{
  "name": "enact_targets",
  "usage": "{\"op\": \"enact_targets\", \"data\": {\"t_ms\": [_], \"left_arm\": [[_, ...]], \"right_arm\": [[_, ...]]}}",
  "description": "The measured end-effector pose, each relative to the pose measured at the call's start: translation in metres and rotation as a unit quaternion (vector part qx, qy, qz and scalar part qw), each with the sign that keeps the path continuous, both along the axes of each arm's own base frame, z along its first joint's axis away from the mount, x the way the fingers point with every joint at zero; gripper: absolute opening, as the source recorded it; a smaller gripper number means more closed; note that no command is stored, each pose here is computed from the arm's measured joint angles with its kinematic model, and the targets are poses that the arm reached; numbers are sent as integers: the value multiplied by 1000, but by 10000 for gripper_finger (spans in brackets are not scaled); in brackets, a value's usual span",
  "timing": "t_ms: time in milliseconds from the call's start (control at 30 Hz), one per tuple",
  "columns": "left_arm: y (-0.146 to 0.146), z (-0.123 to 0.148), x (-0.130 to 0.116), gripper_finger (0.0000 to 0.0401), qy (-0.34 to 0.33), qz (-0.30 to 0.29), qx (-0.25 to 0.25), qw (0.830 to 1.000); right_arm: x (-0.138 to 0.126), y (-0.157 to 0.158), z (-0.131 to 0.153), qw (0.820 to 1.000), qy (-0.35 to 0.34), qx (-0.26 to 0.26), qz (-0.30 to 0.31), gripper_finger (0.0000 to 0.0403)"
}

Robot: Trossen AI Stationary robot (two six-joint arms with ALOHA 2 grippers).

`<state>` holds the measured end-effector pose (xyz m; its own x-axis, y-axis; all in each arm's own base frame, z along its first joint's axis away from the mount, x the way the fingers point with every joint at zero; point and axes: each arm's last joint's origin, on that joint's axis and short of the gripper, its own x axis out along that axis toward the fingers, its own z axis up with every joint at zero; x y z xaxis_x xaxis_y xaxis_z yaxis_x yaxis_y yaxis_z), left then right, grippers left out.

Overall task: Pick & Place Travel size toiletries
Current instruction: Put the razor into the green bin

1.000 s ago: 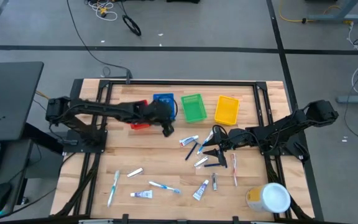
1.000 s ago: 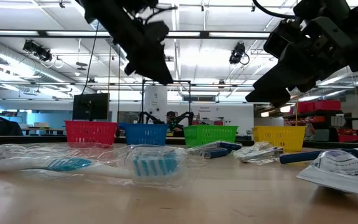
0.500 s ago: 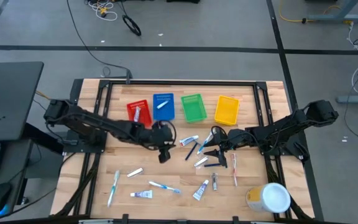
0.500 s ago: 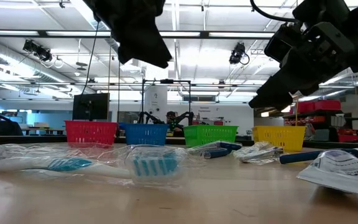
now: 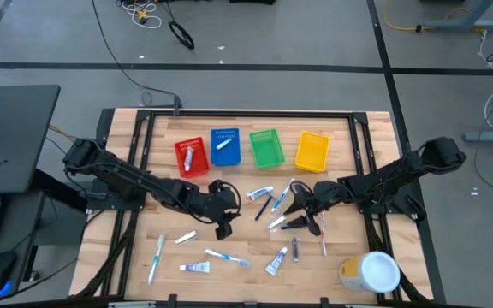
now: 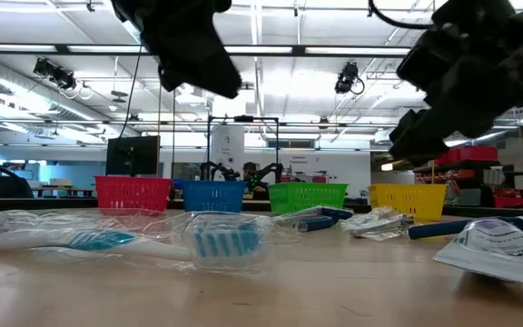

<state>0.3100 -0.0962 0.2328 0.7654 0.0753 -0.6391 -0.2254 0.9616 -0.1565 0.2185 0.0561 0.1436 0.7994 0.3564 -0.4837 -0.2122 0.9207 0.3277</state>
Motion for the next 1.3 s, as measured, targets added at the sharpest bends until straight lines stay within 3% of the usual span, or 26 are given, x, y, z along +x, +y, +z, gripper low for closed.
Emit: {"op": "enact_targets", "data": {"t_ms": [167,367,933,1033,1200,1300], "left_arm": [[0,0,0,126,0,2,-1,1000],[0,-1,0,126,1,2,-1,1000],[0,-1,0,126,5,-28,30,999],[0,-1,0,126,6,-32,26,999],[-1,-1,0,126,7,-37,24,999],[1,-1,0,126,5,-11,27,1000]], "right_arm": [[-9,15,-8,998,37,-41,28,197],[-25,19,-24,986,134,-93,-5,197],[-26,28,-41,978,163,-131,16,195],[-26,28,-42,976,161,-146,10,172],[-27,27,-43,975,161,-156,4,102],[-25,27,-42,976,152,-158,-3,62]]}}
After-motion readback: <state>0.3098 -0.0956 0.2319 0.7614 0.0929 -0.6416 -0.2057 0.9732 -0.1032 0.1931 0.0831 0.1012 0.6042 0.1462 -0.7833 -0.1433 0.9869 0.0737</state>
